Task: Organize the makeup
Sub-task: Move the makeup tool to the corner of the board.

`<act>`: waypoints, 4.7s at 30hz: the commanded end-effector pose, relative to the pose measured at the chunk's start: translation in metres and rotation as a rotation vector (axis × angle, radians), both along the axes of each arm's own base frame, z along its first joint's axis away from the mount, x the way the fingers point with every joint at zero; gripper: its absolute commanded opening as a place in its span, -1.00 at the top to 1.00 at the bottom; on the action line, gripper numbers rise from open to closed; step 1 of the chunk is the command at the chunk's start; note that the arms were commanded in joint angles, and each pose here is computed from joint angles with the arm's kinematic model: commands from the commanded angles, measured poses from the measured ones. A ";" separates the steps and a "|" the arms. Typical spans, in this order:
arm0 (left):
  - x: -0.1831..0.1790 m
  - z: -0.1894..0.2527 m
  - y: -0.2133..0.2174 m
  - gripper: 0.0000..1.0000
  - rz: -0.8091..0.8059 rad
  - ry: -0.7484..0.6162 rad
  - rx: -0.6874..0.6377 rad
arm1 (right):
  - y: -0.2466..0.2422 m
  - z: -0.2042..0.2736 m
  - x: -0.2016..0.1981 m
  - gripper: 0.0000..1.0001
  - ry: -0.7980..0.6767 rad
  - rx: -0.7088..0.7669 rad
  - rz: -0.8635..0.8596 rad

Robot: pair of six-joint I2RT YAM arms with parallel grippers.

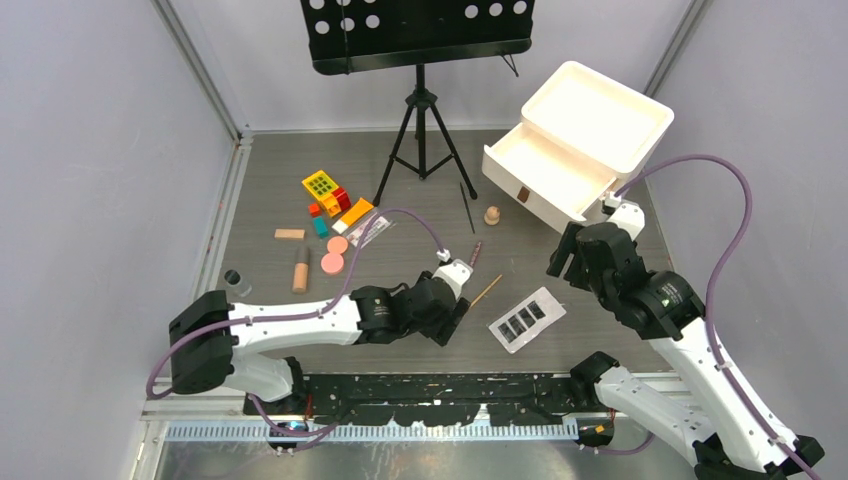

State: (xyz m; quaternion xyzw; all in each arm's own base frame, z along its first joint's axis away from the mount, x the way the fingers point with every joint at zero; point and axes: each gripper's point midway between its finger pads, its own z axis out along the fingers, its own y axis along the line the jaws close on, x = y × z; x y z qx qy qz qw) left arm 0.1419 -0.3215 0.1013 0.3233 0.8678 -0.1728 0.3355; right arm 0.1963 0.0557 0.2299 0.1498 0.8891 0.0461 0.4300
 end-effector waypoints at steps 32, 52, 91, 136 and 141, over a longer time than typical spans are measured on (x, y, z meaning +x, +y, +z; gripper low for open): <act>0.069 0.074 0.015 -0.99 0.241 -0.290 -0.172 | -0.031 0.051 0.055 -0.95 -0.323 -0.129 -0.211; 0.083 0.053 -0.004 -0.99 0.200 -0.273 -0.115 | -0.020 0.039 0.069 -0.93 -0.335 -0.144 -0.173; 0.033 0.027 -0.104 -0.87 -0.111 -0.024 -0.168 | -0.028 0.058 0.025 -0.87 -0.253 -0.058 -0.140; 0.028 -0.037 -0.182 -0.99 -0.180 -0.206 0.113 | -0.017 0.047 0.014 -0.84 -0.221 -0.004 -0.068; 0.033 -0.047 -0.186 -0.99 -0.191 -0.178 0.116 | -0.017 0.047 0.014 -0.84 -0.221 -0.004 -0.067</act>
